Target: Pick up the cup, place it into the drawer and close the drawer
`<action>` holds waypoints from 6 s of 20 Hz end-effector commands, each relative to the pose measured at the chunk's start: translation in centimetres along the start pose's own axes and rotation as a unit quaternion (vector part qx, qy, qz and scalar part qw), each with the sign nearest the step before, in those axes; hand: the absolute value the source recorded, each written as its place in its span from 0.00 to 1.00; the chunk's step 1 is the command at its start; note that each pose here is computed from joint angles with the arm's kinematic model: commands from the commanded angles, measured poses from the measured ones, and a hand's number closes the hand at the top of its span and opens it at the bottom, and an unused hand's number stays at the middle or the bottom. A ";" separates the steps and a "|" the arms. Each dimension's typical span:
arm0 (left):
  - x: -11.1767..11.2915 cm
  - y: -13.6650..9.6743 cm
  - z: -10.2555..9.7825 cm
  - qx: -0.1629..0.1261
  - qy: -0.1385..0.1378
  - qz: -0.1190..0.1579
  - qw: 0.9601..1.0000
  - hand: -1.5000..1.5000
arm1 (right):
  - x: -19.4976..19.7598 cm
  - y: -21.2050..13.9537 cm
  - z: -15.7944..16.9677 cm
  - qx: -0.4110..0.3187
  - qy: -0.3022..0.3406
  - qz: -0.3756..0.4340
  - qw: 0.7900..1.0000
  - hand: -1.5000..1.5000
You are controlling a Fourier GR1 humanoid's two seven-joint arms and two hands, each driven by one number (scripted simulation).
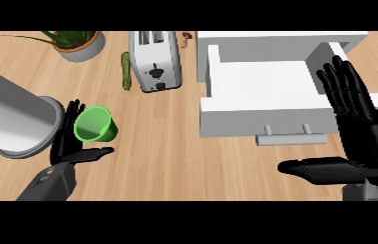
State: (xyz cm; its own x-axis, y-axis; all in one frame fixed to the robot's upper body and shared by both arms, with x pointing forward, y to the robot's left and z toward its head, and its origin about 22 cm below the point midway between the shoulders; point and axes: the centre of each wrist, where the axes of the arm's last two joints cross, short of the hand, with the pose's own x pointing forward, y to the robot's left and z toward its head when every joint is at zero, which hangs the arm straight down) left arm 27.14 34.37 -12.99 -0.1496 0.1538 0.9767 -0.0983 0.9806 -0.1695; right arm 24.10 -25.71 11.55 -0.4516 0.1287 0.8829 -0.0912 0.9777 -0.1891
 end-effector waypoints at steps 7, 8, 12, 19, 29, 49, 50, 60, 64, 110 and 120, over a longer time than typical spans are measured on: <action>-1.0 -3.5 -0.7 -0.078 -0.040 0.124 0.988 1.00 | -0.2 1.0 1.0 0.010 0.009 -0.002 1.000 0.00; -1.3 -4.0 -0.6 -0.078 -0.039 0.140 0.986 1.00 | -0.6 -0.1 -0.3 0.000 0.013 0.003 1.000 0.00; -0.6 -2.2 -0.5 -0.060 -0.068 0.151 0.984 1.00 | -1.0 0.4 0.3 -0.003 0.006 0.011 1.000 0.00; 0.4 -1.5 -1.4 0.001 -0.131 0.099 0.986 1.00 | 0.1 -1.1 0.5 -0.001 0.005 0.004 1.000 0.00; 2.0 -5.1 -4.7 -0.061 -0.195 0.118 0.972 1.00 | 0.4 -1.7 1.0 -0.010 0.011 0.010 1.000 0.00; 19.4 -24.8 -14.0 -0.208 -0.214 0.024 0.954 1.00 | -0.3 -2.5 0.8 -0.025 0.014 0.008 1.000 0.00; 19.1 -26.7 -14.2 -0.204 -0.214 0.014 0.955 1.00 | -2.0 -2.1 2.3 -0.023 0.015 0.017 0.999 0.00; 22.2 -34.1 -15.9 -0.198 -0.180 -0.019 0.963 1.00 | -1.1 -2.7 0.7 -0.014 0.008 0.010 1.000 0.00; 22.6 -35.8 -15.9 -0.191 -0.138 -0.023 0.972 1.00 | 0.0 -3.6 1.2 -0.006 0.009 0.009 1.000 0.00; 20.1 -39.9 -13.4 -0.188 -0.135 -0.095 0.968 0.00 | 2.7 -4.0 1.1 0.129 -0.016 0.012 0.991 1.00; 22.6 -34.3 -15.5 -0.148 -0.107 -0.072 0.981 0.00 | 2.6 -1.8 1.6 0.140 0.022 0.138 0.980 1.00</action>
State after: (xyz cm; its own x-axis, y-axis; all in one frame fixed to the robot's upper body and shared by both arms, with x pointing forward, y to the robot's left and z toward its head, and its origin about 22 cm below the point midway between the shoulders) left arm 42.28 4.09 16.08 -0.3717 0.0152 0.9282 0.1697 0.9841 0.0518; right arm 21.87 -28.94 13.97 -0.4530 0.3075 0.8368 -0.2733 0.8456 -0.4586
